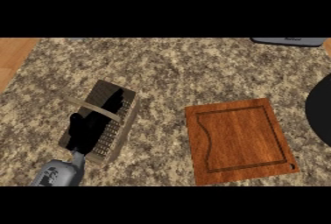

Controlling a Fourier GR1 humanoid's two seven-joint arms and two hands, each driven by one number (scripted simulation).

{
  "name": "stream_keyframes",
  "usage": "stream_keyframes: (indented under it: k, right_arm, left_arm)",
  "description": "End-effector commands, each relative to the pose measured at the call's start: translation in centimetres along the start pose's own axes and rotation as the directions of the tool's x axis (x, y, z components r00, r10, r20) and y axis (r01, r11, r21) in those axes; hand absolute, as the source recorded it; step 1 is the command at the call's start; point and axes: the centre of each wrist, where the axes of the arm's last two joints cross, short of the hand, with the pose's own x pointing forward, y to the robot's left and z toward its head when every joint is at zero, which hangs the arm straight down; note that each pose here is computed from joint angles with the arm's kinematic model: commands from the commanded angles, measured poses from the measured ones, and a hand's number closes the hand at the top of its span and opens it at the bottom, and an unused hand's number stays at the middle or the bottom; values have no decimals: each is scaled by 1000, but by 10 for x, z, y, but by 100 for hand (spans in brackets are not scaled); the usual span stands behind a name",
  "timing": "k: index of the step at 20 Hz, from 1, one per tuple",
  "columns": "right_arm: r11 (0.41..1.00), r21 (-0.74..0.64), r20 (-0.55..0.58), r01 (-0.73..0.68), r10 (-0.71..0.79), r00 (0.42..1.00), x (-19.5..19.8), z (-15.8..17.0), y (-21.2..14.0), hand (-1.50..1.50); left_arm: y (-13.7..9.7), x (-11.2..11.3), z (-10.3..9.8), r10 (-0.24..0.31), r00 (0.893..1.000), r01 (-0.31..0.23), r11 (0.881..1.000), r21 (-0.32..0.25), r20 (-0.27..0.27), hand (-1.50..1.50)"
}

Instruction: Pick the bell pepper from the cutting board and place it in the pot

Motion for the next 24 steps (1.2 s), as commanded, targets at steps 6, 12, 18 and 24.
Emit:
stream_keyframes:
  k: [6,12,18,24]
  right_arm:
    - [922,384,-215,-45,137,967,39,-26,48,-150]
    - [949,226,-101,219,-201,974,101,-44,64,-150]
    - [803,-41,25,595,-594,804,127,-52,34,-150]
    - [616,-315,47,722,-750,660,87,-68,31,-150]
  left_arm:
    - [7,-18,-7,17,995,-16,1000,11,-101,0]
    - [3,-29,0,20,996,-16,999,40,-91,0]
    - [8,-33,4,31,994,-25,998,63,-104,0]
    - [24,-45,17,38,993,-28,996,87,-113,0]
